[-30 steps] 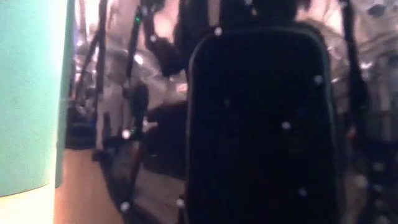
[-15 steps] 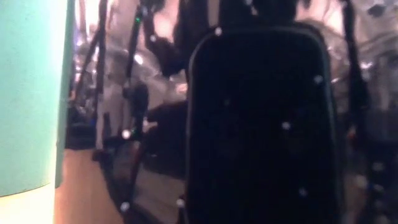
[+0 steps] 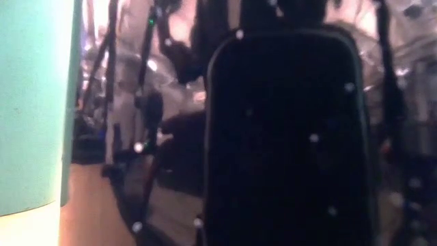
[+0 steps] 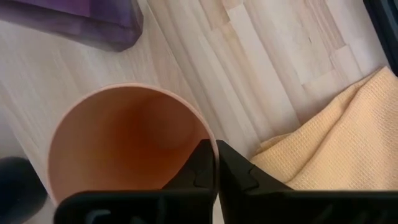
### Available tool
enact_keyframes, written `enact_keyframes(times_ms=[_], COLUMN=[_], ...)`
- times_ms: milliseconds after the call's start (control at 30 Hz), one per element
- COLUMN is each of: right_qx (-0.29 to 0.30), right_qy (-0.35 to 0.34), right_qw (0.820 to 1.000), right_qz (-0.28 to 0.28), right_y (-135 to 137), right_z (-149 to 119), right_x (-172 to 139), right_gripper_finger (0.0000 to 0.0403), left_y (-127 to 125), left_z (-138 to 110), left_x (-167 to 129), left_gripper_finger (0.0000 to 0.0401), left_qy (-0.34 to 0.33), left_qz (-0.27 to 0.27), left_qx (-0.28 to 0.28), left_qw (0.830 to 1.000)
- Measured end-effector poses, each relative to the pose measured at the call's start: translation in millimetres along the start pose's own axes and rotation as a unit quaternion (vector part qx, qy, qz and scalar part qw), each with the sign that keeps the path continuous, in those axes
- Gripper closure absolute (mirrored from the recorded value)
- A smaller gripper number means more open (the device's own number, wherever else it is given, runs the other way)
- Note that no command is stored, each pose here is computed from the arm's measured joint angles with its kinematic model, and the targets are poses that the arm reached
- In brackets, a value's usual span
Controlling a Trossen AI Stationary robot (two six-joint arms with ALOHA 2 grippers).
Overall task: Stack small to large cups/mugs on shelf
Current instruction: Put the orange cup on the shelf
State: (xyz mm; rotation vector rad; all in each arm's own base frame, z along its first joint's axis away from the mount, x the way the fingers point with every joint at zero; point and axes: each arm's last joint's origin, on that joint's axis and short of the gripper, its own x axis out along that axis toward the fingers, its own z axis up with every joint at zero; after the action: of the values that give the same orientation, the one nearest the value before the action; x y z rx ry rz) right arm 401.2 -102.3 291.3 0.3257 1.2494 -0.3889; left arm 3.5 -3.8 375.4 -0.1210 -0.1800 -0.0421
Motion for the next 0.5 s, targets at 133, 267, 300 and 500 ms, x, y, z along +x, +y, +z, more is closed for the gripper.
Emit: enact_keyframes(times_ms=[133, 267, 300, 500], right_qx=[-0.004, -0.006, -0.006, -0.005], right_qy=[0.006, 0.012, 0.011, 0.009], right_qw=[1.0, 1.0, 1.0, 1.0], right_qz=[-0.002, 0.002, 0.003, 0.001], right_y=[-0.4, 0.8, 0.9, 0.4], right_z=[-0.7, -1.3, -1.3, -0.9], right_x=[2.0, 3.9, 3.9, 3.9], right_gripper_finger=[0.036, 0.0329, 0.0323, 0.0308], left_y=[0.0, 0.0, 0.0, 0.0], left_z=[-0.1, 0.0, 0.0, 0.0], left_x=[0.1, 0.1, 0.0, 0.0], left_gripper_finger=[0.0316, 0.0315, 0.0316, 0.0321], left_qy=[0.0, 0.0, 0.0, 0.0], left_qz=[0.0, 0.0, 0.0, 0.0], left_qx=[0.0, 0.0, 0.0, 0.0], left_qw=[1.0, 1.0, 1.0, 1.0])
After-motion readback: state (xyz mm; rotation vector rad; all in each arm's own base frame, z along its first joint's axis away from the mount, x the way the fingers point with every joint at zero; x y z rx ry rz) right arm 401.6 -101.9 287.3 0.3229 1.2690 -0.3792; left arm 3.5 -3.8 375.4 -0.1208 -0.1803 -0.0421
